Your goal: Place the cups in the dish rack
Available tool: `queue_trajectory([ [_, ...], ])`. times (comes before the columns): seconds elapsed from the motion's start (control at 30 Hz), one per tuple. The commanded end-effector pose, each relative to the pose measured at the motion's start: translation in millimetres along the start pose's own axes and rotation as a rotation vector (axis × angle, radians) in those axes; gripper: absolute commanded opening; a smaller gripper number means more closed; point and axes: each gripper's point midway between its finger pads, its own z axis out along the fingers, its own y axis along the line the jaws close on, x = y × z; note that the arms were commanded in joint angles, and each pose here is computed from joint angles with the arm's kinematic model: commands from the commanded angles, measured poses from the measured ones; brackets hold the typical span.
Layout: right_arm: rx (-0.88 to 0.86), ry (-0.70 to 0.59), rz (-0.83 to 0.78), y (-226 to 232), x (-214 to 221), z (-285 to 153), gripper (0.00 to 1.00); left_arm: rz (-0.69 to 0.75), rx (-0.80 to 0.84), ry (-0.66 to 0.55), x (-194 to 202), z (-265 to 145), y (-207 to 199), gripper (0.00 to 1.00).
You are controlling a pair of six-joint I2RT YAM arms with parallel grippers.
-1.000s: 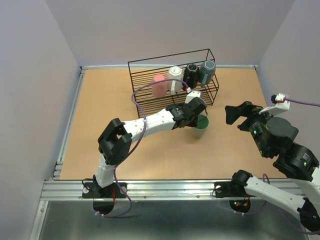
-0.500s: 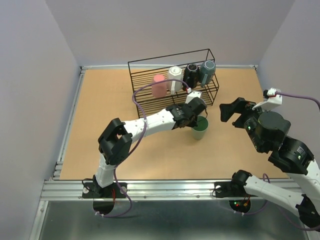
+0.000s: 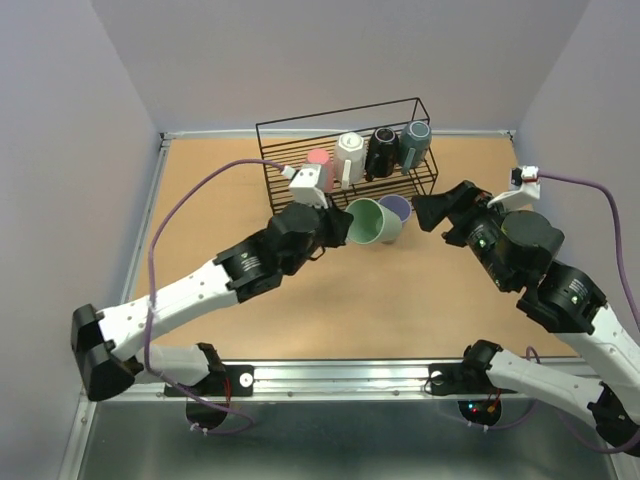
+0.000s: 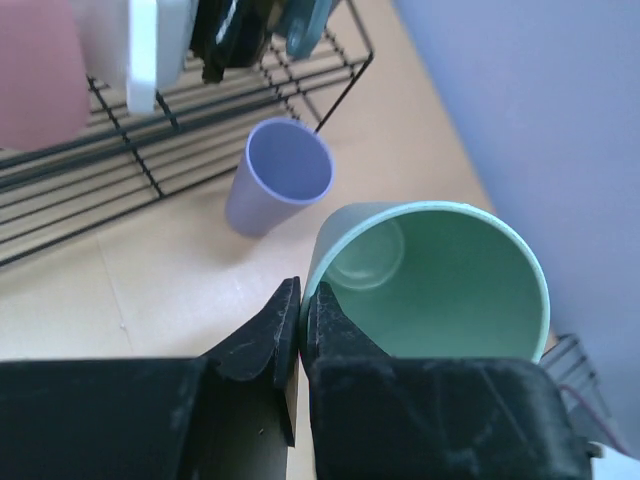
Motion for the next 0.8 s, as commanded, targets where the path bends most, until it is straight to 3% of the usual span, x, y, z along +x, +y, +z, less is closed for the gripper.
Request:
queue_trajectory([
  [0.0, -0.227, -0.027, 0.287, 58.3, -12.0, 3.4, 1.0, -0.117, 0.101, -0.248, -47.2, -25.6, -6.6, 0.0],
  [0.2, -0.316, 0.071, 0.437, 95.0, 0.5, 14.7, 1.0, -0.265, 0.133, -0.425, -69.3, -70.7, 19.5, 0.0],
  [0.37, -0.374, 0.14, 0.564, 111.9, 17.8, 23.2, 1.0, -0.307, 0.165, -0.474, -77.0, -86.7, 23.5, 0.0],
  [0.77, -0.379, 0.196, 0.668, 114.6, 36.8, 30.9, 1.0, -0.364, 0.233, -0.59, -101.3, -122.2, 28.6, 0.0],
])
